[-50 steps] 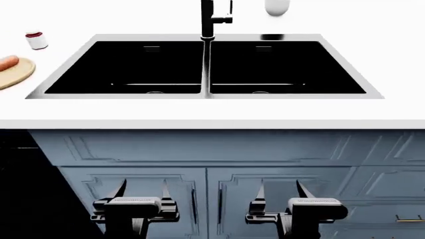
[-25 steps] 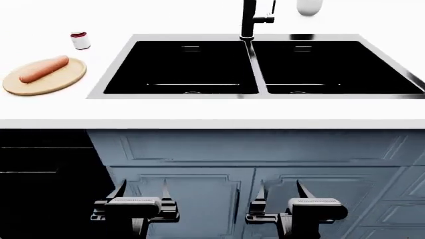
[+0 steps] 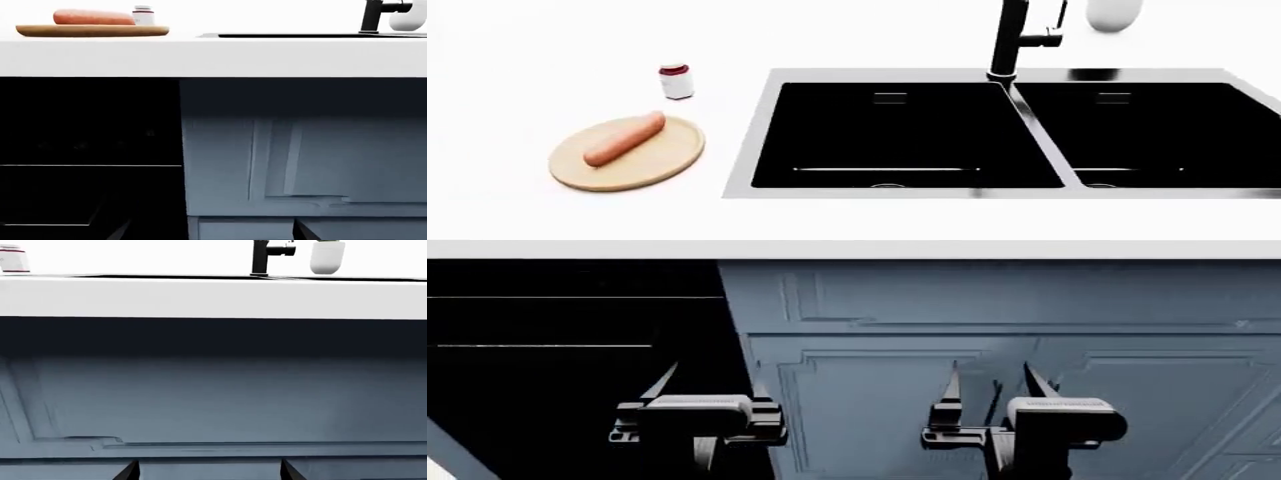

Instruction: Pick the sausage from the counter and place it in the sink. Then turn on the sink faucet.

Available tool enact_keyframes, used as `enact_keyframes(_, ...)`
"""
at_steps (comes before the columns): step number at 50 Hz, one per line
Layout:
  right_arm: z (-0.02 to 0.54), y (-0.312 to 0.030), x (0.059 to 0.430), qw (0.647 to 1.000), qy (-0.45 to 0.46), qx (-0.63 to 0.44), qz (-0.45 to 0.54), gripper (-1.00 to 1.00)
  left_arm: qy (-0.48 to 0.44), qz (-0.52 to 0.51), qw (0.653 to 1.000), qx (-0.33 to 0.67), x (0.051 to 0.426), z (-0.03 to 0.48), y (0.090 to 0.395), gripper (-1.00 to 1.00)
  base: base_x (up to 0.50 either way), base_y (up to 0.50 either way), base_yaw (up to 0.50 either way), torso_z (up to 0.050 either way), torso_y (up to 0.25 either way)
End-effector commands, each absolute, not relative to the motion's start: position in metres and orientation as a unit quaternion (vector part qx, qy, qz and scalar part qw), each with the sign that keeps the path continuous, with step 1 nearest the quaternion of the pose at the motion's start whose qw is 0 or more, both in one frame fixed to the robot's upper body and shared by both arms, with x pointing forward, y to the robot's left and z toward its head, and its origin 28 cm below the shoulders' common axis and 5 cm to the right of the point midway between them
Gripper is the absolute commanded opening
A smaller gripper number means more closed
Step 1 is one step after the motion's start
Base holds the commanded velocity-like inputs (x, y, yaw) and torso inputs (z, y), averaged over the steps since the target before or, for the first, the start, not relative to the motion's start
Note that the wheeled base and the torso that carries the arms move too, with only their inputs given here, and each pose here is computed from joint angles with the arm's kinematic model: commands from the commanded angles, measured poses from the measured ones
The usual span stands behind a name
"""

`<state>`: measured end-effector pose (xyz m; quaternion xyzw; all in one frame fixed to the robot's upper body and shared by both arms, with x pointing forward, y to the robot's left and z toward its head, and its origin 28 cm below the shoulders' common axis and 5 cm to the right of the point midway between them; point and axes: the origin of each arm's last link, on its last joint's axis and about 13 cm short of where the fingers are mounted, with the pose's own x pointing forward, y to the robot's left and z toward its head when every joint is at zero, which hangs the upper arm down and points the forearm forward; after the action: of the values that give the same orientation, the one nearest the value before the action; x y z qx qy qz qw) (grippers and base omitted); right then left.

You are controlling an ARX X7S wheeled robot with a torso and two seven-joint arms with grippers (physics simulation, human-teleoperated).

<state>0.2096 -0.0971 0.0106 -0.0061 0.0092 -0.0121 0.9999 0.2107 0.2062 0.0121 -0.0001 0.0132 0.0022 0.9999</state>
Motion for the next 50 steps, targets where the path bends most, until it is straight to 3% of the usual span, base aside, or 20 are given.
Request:
enact_keyframes(1, 0.0107, -0.0973, 0.2093, 1.0, 0.008, -0.006, -0.013, 1.0, 0.014, 0.002, 1.0, 0.001, 0.2111, 0.012, 0.2061, 1.0, 0.0, 0.5, 0.0, 0.0, 0.0)
enact_keyframes(27, 0.0108, -0.0975, 0.2091, 1.0, 0.009, -0.004, -0.014, 1.0, 0.013, 0.001, 1.0, 0.01, 0.2109, 0.0123, 0.2052, 1.0, 0.0, 0.5, 0.0, 0.0, 0.0)
enact_keyframes(36, 0.0112, -0.0979, 0.2095, 1.0, 0.009, -0.002, -0.02, 1.0, 0.013, 0.008, 1.0, 0.012, 0.211, 0.0124, 0.206, 1.0, 0.0, 0.01, 0.0, 0.0, 0.0)
enact_keyframes(50, 0.0108, -0.098, 0.2095, 1.0, 0.011, 0.001, -0.018, 1.0, 0.018, 0.001, 1.0, 0.013, 0.212, 0.0119, 0.2052, 1.0, 0.0, 0.0, 0.0, 0.05, 0.0)
